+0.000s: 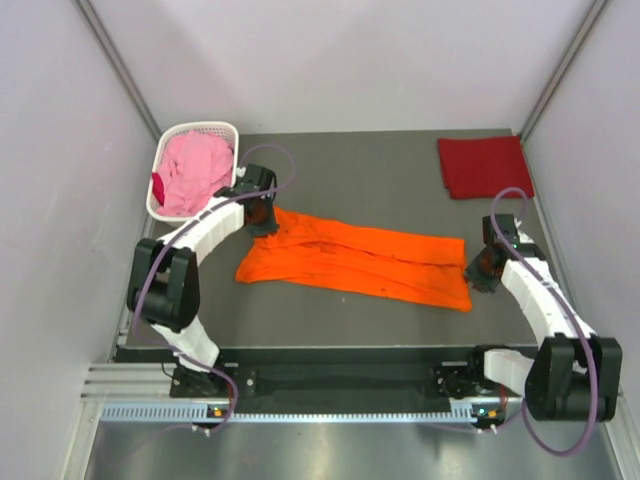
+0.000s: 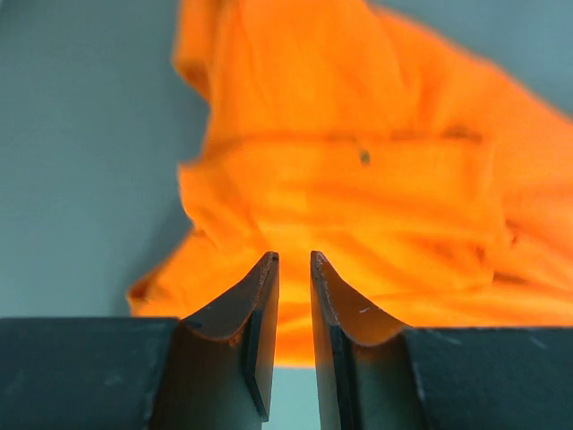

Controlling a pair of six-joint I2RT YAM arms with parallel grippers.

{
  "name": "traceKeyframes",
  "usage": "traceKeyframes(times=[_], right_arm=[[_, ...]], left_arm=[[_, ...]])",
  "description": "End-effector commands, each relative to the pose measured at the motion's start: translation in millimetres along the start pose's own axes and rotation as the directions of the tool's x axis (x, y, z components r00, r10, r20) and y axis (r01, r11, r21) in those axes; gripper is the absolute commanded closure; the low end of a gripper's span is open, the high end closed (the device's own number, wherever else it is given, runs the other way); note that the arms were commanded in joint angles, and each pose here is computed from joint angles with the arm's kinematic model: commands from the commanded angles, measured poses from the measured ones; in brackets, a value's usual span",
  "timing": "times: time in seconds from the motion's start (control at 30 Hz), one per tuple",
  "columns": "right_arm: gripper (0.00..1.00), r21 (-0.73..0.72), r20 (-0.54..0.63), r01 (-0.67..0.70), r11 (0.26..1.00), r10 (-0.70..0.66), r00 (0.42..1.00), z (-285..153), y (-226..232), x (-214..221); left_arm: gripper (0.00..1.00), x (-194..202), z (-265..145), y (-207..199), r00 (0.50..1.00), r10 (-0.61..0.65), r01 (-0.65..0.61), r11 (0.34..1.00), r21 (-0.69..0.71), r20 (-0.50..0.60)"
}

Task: Fold and stack the t-shirts
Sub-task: Fold the tshirt

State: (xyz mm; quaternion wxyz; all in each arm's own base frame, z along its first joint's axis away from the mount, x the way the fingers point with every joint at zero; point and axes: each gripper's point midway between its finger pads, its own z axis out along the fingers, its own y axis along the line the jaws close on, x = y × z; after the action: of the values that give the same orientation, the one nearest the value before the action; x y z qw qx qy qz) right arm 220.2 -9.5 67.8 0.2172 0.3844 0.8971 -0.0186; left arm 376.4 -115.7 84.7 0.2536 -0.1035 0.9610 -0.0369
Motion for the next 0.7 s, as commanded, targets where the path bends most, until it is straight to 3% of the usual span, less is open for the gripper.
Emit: traceKeyframes(times=[0.0, 0.07, 0.13, 0.5, 0.67], right_arm=[[0.76, -0.123, -0.003, 0.112, 0.986, -0.113, 0.994, 4.7, 30.3, -8.7], [0.77, -0.244, -0.027, 0.174, 0.954, -0.186, 0.982, 6.5, 51.5, -2.8], [0.77, -0.251, -0.018, 0.189, 0.949, -0.199, 0.980, 8.4, 53.3, -3.7], [0.79, -0.111, -0.067, 0.173, 0.979, -0.181, 0.981, 56.2, 32.5, 8.8], [0.81, -0.014, -0.008, 0.219, 0.976, -0.219, 0.976, 62.6, 24.4, -13.2]], left_arm=[[0.74, 26.4, 2.3, -1.9, 0.999, -0.016, 0.019, 0.998, 0.060, -0.048], [0.74, 38.4, 9.0, 2.4, 0.997, -0.023, 0.026, 0.999, 0.046, -0.073], [0.75, 51.0, 16.9, 8.8, 0.995, -0.029, 0.031, 0.999, 0.027, -0.099], [0.76, 70.5, 41.2, 45.2, 0.992, -0.021, 0.001, 0.987, -0.159, -0.123], [0.76, 62.2, 36.7, 65.3, 0.995, 0.008, -0.036, 0.958, -0.284, -0.099]])
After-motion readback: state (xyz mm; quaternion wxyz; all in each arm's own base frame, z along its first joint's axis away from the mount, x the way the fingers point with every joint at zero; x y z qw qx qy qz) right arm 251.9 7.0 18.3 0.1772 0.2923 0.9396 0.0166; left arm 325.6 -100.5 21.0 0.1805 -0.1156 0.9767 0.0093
